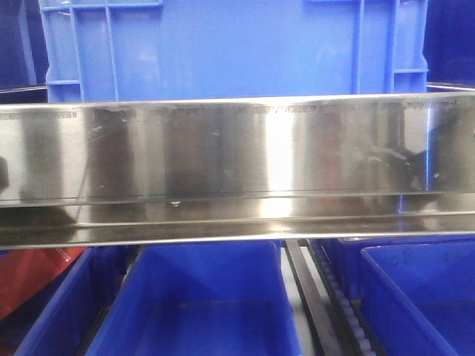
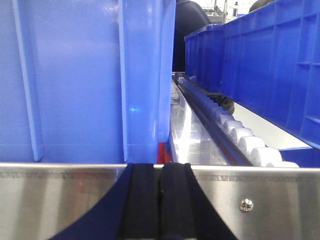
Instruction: Place cylindrical capacitor in blue bin on shelf
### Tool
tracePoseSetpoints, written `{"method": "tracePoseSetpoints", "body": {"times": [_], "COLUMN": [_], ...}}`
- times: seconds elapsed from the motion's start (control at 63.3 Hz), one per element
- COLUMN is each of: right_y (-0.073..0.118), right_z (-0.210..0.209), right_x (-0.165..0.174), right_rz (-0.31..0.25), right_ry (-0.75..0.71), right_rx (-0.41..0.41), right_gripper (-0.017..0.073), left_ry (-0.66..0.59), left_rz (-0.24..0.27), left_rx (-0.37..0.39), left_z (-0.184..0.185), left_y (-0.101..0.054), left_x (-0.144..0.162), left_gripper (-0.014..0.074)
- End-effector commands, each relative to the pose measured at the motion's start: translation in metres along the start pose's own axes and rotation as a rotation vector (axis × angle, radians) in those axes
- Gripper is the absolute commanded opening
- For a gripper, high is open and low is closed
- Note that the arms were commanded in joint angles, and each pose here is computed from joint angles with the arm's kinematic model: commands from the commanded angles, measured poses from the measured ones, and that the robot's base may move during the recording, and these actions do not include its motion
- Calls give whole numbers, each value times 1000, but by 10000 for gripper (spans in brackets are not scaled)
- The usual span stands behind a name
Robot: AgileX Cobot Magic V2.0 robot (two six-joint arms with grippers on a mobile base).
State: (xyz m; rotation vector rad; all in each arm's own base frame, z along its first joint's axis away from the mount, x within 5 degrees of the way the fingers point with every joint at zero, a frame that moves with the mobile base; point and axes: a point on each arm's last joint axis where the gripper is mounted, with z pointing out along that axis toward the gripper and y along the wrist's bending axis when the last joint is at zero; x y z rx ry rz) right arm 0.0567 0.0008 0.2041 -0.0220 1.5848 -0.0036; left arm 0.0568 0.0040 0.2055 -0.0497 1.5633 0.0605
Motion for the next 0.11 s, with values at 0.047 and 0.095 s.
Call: {"method": "tracePoseSetpoints", "body": {"times": [0.047,0.095], "right_y": [0,0], "right_z": [0,0], "right_x": [-2,-2], "right_rz": [-4,-4], "right_ry": [-26,-26], "right_rx": [4,4], "right_gripper": [-155,-155], "left_ry": [-23,-23], "left_rz": [-7,-7], "left_rx": [-2,-2], "left_z": [0,0], "left_y": [0,0], "left_x": [-3,-3], "left_gripper": [-111,-111]}}
